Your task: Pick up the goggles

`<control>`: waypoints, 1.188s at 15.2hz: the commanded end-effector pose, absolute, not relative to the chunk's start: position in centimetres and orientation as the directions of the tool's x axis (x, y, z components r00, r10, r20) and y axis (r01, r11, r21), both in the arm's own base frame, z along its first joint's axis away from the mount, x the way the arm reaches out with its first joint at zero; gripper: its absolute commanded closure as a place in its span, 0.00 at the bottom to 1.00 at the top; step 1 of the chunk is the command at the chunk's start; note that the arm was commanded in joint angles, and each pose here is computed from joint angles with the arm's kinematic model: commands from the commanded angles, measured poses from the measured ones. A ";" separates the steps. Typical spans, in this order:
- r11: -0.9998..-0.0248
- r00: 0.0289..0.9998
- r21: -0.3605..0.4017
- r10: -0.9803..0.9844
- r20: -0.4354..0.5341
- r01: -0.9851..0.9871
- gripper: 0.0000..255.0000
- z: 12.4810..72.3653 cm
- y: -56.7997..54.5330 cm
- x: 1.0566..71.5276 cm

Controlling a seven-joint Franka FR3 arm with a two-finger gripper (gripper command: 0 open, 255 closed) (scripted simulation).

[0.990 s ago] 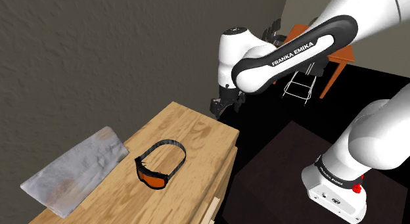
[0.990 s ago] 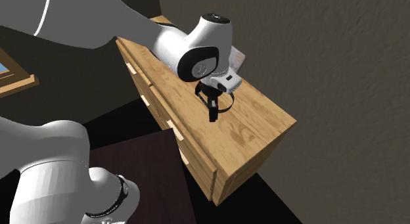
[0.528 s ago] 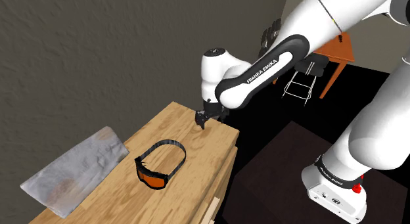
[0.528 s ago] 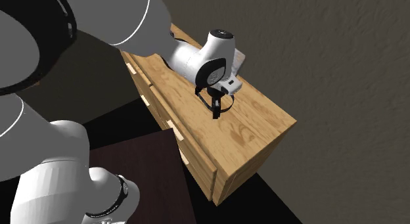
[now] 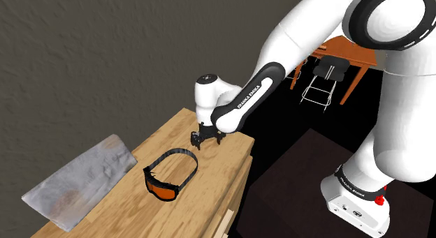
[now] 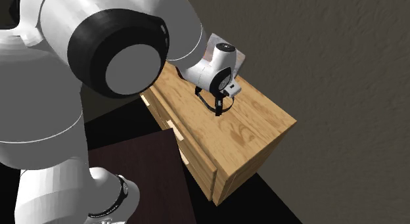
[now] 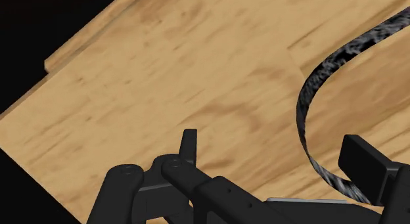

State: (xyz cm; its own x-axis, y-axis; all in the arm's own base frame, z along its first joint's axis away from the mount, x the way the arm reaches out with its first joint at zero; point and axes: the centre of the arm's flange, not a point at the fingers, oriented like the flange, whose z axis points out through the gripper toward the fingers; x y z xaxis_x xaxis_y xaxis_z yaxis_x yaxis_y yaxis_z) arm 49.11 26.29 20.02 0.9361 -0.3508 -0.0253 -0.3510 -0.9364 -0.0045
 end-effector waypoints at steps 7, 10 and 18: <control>-0.922 0.922 -0.028 -0.385 -0.035 -0.386 0.00 13.3 31.0 52.9; -0.922 0.922 -0.028 -0.385 -0.035 -0.386 0.00 11.7 31.0 52.9; -0.922 0.922 -0.028 -0.385 -0.035 -0.386 1.00 9.9 31.1 52.9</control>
State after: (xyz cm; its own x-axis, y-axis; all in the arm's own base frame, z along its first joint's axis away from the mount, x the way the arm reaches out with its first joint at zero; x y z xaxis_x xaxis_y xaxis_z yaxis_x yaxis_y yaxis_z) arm 52.86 31.06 9.94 0.9224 -0.3847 -0.0348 -0.3857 -0.9222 -0.0278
